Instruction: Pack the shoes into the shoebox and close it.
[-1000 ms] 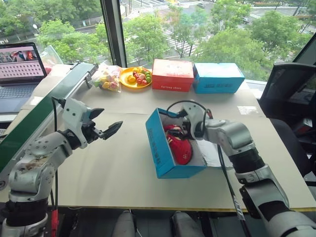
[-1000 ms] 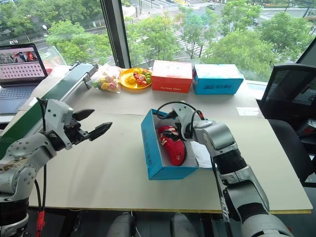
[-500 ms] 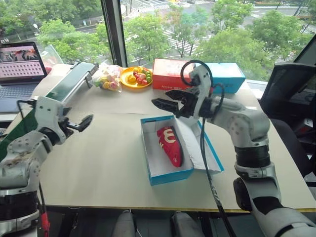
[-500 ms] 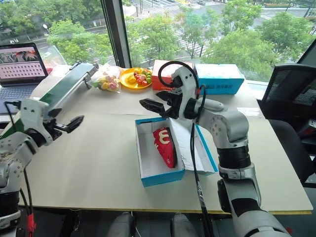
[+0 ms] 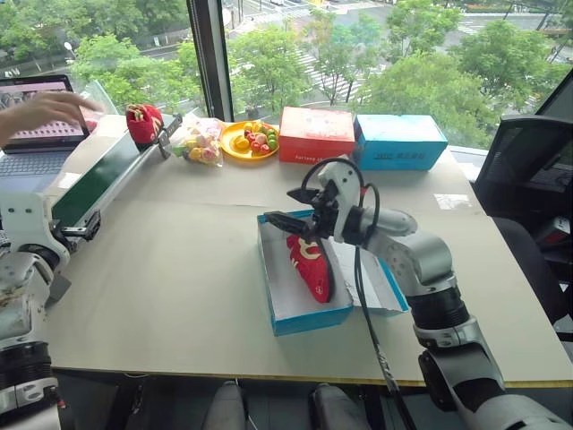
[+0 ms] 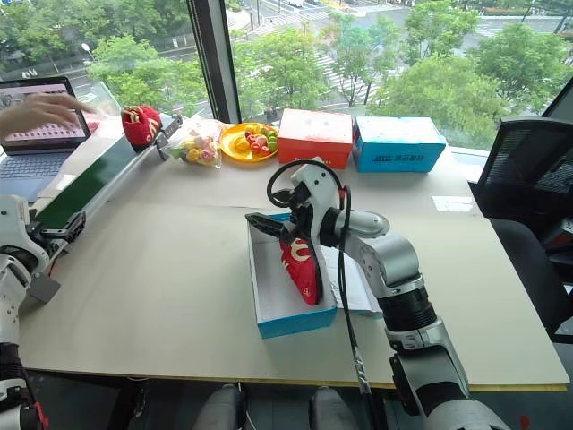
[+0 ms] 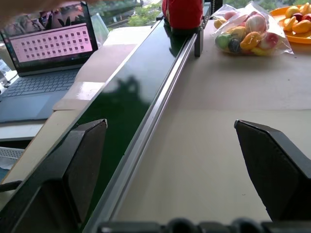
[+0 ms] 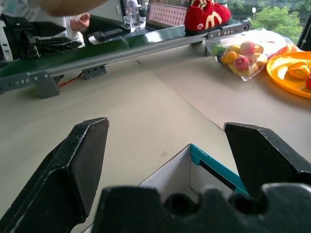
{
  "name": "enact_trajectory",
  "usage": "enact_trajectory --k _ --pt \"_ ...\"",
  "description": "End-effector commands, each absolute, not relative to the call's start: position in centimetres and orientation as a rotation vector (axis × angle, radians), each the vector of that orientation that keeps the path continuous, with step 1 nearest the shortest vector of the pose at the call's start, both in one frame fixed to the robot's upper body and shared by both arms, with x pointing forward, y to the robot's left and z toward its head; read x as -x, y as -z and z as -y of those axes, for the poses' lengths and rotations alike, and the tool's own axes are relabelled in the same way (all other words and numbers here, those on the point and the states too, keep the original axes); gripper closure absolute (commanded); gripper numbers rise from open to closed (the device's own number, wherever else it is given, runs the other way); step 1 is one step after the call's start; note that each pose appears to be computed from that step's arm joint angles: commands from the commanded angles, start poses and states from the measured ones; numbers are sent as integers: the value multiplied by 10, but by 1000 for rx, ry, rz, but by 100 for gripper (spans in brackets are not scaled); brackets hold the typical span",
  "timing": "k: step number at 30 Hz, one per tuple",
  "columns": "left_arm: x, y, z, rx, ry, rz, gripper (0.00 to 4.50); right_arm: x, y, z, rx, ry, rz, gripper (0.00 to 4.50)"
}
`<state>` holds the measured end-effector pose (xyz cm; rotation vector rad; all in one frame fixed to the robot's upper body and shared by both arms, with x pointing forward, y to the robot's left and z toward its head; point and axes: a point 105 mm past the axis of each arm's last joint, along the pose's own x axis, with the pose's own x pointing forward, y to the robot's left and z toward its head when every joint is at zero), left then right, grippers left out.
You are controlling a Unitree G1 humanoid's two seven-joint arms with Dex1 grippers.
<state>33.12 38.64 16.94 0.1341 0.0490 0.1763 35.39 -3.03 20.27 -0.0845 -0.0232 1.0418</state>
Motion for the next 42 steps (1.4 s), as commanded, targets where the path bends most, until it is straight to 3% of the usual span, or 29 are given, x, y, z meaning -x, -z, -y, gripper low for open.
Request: enact_trajectory --k 1,9,19,28,42 --pt "-335 -189 -396 -132 -172 24 0 -353 -209 32 129 -1033 84 2" --pt "-346 -193 -409 -151 -153 21 0 -348 -203 28 159 -1041 87 2" --pt "-352 -163 -429 -79 -230 -9 0 -347 -208 34 152 -1013 89 2" --pt "-355 -154 -428 -29 -219 -2 0 -347 -210 36 158 -1003 90 2" --pt "-340 -144 -448 -18 -351 -21 0 -352 -208 45 191 -965 71 2"
